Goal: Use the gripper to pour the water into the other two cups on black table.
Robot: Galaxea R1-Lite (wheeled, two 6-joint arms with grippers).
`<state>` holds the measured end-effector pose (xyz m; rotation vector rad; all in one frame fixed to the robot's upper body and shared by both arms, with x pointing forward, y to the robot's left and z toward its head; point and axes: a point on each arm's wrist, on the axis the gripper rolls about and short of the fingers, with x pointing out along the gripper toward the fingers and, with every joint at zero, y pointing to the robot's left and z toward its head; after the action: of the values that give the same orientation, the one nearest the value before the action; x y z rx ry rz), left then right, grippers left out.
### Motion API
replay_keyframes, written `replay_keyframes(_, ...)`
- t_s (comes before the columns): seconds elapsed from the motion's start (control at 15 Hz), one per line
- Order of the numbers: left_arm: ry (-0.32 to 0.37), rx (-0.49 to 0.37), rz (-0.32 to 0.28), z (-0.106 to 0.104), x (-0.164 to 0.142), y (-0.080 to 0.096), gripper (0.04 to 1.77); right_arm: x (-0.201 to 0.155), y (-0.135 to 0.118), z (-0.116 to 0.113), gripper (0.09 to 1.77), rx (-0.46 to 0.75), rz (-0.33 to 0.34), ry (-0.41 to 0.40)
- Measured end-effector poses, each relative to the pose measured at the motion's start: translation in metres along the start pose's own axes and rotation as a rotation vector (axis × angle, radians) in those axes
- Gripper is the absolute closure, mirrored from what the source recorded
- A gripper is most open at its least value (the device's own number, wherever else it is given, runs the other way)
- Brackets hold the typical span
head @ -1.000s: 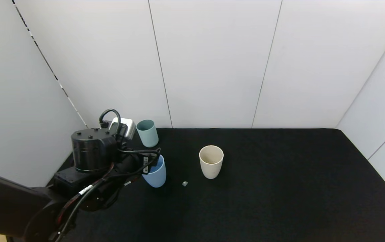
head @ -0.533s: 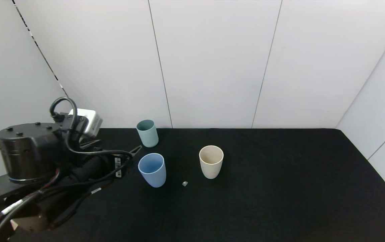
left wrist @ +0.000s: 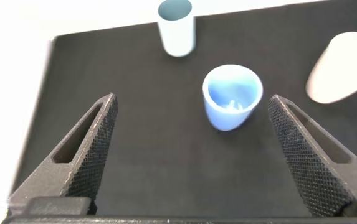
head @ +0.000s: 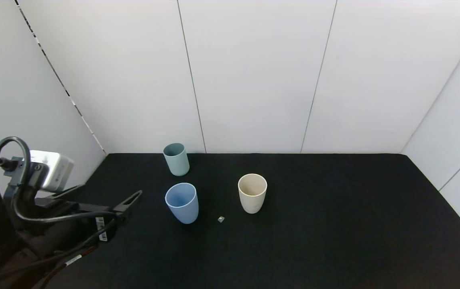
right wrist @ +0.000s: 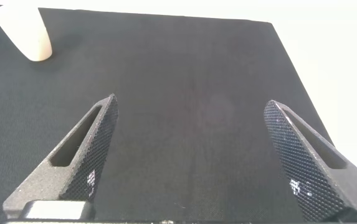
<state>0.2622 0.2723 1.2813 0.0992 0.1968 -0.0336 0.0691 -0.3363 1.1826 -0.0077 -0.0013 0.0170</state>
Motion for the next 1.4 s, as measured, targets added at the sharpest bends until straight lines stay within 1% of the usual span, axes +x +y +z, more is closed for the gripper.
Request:
replay_keyframes(0.07,-0.003,-0.003,0.012,0.000,-0.003,0.005,0.10,0.000,0.000,0.000,0.15,0.000,0.001,0.000)
replay_keyframes(0.2,0.025,-0.001,0.016,-0.002,-0.012,0.014,0.10,0.000,0.000,0.000,0.15,0.000,0.001,0.000)
replay_keyframes(0.4,0.060,-0.018,-0.049,-0.005,-0.033,0.031,0.09,0.000,0.000,0.000,0.15,0.000,0.000,0.000)
replay_keyframes(0.53,0.084,-0.030,-0.072,-0.009,-0.052,0.040,0.09,0.000,0.000,0.000,0.15,0.001,0.000,0.000)
replay_keyframes(0.73,0.078,-0.049,-0.107,-0.015,-0.085,0.047,0.09,0.000,0.000,0.000,0.15,0.001,0.001,0.000)
replay_keyframes(0.8,0.074,-0.054,-0.111,-0.020,-0.096,0.049,0.09,0.000,0.000,0.000,0.15,0.001,0.001,0.000)
replay_keyframes(1.07,0.053,-0.067,-0.123,-0.046,-0.134,0.050,0.09,0.000,0.000,0.000,0.15,0.001,0.000,0.000)
replay_keyframes(1.33,0.045,-0.072,-0.143,-0.079,-0.162,0.047,0.09,0.000,0.000,0.000,0.15,0.000,0.000,0.000)
replay_keyframes(1.4,0.031,-0.072,-0.140,-0.086,-0.166,0.046,0.09,0.000,0.000,0.000,0.15,0.000,0.000,0.000)
